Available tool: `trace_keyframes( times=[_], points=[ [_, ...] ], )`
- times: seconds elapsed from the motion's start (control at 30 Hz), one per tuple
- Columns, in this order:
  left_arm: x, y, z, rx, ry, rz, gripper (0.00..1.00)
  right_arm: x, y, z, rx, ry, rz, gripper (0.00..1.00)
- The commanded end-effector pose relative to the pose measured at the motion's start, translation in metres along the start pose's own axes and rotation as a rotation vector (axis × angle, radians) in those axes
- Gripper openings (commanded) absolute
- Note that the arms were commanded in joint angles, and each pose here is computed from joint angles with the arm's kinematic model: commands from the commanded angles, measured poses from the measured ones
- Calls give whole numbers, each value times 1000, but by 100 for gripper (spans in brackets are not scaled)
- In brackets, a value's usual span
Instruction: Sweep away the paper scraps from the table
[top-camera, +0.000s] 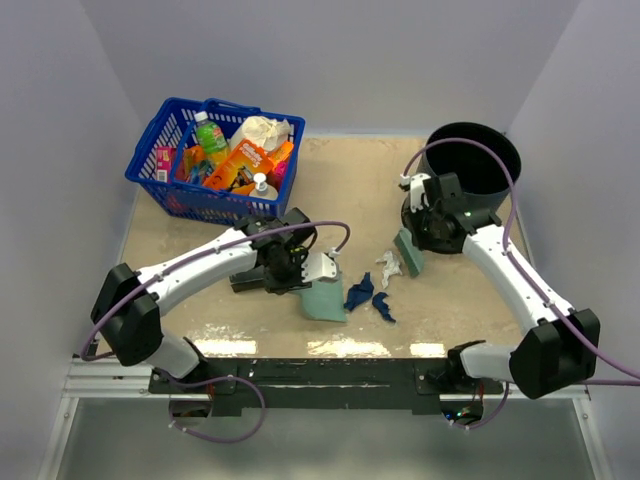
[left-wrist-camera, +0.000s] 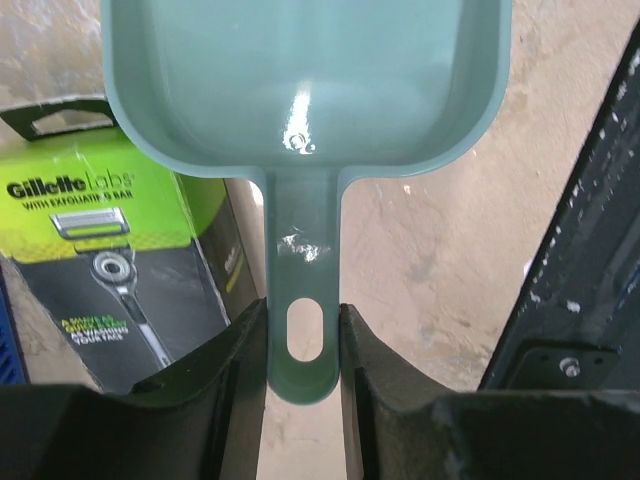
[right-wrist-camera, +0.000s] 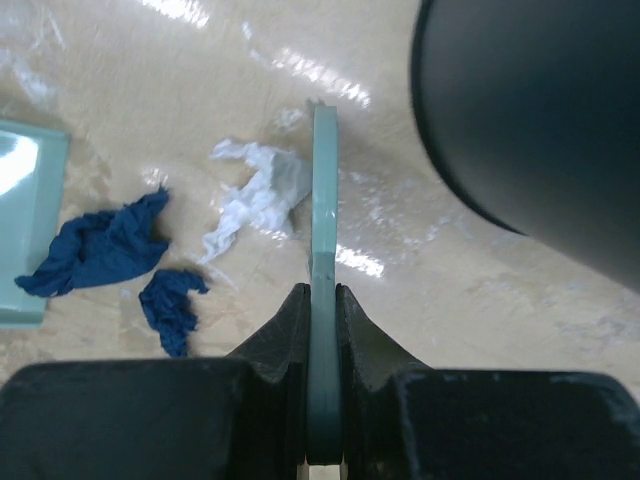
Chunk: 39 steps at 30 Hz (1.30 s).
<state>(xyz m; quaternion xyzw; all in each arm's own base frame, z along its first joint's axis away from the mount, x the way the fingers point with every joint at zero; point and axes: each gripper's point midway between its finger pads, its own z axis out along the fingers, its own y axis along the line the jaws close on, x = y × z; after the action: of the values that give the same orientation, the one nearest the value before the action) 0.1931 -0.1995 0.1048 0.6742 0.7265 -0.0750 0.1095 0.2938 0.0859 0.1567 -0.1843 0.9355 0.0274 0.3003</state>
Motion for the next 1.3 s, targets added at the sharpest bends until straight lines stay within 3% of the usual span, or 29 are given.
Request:
trace_keyframes(
  times=[0.0,0.17,0.3,0.47,0.77,0.9,1.03,1.27],
  points=[
    [-18,13,12,-50,-14,-12,0,3,25,11,-47,-7,-4,0],
    [-38,17,24,-35,-29,-6,0,-6,61,17,-205,2,85,0],
    [-50,20,28,-31,-52,-36,0,-27,111,-5,-503,-27,133,0],
    [-50,30,21,-106,-71,-70,0,-29,124,-36,-622,-24,130,0],
    [-28,37,8,-203,-150,-79,0,-39,69,-77,-351,-92,-27,0],
    [-20,31,2,-193,-134,-16,0,-19,44,-76,-190,-39,35,0],
    [-11,25,4,-151,-87,71,0,-8,40,-67,-153,-1,111,0],
    [-1,17,12,-60,29,49,0,9,8,-38,32,105,233,0]
  ],
)
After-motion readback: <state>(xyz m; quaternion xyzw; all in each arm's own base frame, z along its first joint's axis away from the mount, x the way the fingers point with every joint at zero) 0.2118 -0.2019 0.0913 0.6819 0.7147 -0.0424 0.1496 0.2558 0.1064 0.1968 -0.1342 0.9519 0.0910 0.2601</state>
